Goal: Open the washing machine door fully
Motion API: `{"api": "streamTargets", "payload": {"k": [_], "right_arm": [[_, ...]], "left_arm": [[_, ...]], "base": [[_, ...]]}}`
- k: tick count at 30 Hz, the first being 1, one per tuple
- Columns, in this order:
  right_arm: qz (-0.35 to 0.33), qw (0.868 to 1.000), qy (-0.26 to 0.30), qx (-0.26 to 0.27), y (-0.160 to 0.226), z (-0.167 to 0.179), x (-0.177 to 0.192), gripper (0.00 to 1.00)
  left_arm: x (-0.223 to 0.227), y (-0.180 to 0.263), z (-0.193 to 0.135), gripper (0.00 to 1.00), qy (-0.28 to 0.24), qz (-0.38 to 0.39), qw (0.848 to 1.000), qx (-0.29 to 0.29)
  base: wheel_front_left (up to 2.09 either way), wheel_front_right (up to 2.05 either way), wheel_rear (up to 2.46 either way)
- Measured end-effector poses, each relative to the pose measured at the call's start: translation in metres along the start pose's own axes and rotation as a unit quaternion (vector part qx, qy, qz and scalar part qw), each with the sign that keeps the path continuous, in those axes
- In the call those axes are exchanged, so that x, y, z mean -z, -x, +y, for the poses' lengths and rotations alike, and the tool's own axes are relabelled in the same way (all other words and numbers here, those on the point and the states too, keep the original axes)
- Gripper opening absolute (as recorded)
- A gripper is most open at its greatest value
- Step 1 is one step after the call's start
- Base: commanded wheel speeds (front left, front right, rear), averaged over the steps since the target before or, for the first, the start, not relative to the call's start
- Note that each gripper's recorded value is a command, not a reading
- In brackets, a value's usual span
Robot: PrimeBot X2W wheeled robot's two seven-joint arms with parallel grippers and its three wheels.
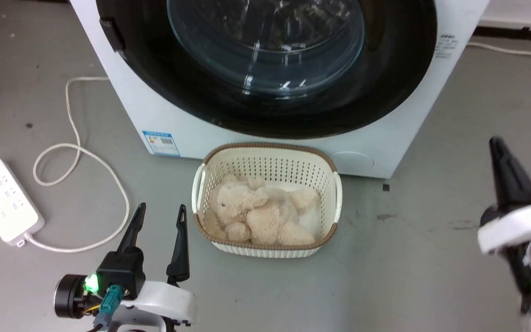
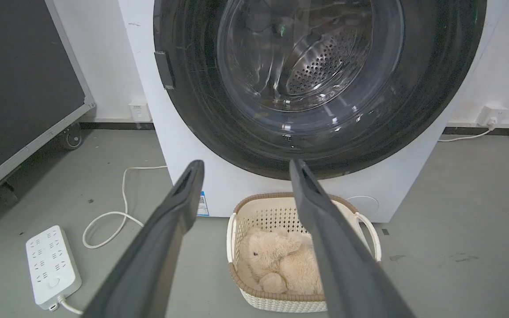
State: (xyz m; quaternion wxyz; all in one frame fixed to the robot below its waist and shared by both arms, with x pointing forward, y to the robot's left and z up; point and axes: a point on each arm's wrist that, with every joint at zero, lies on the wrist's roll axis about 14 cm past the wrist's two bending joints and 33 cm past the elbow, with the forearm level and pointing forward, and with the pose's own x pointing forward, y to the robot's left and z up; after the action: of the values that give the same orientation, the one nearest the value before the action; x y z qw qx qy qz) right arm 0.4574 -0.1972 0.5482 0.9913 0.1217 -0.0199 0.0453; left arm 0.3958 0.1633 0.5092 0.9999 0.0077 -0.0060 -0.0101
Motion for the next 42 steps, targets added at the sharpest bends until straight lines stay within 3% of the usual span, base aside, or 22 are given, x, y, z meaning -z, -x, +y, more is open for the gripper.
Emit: {"api": "streamTargets", "payload": {"k": [20,29,42], "right_arm": [[0.059,0.987,-0.151,0.015,-0.105,-0.020,0.012,0.00],[0.137,0.956,-0.259,0.017,-0.151,-0.027,0.033,0.00],[0.211,0.913,-0.348,-0.007,-0.198,-0.017,0.048,0.00]], "left_arm": [[0.020,-0.016,0.008,1.00,-0.003,0.011,1.000,-0.017],[0.029,-0.021,0.013,1.00,-0.002,0.015,1.000,-0.026],[0.039,-0.031,0.012,1.00,-0.001,0.016,0.999,-0.030]], "base": [[0.00,0.00,0.00],[0.00,0.00,0.00],[0.00,0.00,0.00]]}}
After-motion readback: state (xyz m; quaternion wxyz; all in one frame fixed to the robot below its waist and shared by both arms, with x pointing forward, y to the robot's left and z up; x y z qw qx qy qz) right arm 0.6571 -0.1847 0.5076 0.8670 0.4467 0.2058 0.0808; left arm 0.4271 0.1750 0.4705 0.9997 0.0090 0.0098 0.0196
